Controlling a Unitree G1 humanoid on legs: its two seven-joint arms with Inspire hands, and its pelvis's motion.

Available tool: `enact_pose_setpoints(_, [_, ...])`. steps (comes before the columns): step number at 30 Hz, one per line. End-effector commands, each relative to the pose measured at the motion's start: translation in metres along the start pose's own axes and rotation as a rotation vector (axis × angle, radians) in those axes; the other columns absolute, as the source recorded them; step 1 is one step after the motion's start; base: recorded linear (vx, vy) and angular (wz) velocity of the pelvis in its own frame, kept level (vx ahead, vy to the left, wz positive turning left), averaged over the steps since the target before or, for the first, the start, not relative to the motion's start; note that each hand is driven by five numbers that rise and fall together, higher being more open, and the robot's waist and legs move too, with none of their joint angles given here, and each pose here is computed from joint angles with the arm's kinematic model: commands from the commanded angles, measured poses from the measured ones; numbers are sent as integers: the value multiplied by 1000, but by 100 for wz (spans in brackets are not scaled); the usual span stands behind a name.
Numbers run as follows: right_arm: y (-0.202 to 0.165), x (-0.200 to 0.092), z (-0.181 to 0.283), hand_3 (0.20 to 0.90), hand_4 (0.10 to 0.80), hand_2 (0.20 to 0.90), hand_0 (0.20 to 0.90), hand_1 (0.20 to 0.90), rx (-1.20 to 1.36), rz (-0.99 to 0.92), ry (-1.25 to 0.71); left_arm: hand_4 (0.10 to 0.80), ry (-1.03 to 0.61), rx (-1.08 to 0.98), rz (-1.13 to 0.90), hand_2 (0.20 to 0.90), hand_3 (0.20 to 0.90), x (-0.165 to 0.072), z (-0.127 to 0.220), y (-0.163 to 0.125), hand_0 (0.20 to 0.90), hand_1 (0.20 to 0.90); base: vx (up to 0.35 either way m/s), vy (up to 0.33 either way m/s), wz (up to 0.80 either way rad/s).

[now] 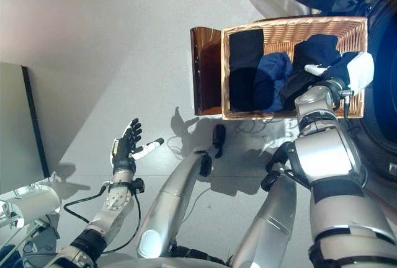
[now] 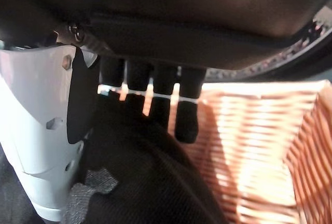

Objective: Pick up the clothes and place them into the washing machine

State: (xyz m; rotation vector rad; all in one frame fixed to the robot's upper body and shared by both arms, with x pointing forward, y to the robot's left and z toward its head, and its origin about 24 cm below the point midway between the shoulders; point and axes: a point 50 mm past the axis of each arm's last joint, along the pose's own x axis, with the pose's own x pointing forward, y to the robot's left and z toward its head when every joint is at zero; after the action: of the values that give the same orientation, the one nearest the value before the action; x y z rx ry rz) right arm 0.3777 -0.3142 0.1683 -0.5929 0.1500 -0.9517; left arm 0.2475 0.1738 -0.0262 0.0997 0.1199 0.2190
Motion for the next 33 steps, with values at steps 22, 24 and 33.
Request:
enact_pose_setpoints(22, [48, -56, -74, 200, 300, 200, 200, 200, 1572, -40, 480, 800, 273, 48, -125, 900, 900, -41, -65, 5, 900, 900, 42, 18, -14])
enact_pose_setpoints(24, [44, -54, -74, 200, 300, 200, 200, 200, 1631, -91, 488, 800, 286, 40, -139, 900, 900, -45, -68, 4, 900, 900, 16, 1, 1])
enact_pose_setpoints(33, [-12, -12, -39, 200, 300, 200, 200, 200, 1751, -256, 289, 800, 333, 25, -137, 900, 900, -55, -78, 5, 900, 900, 32, 13, 2])
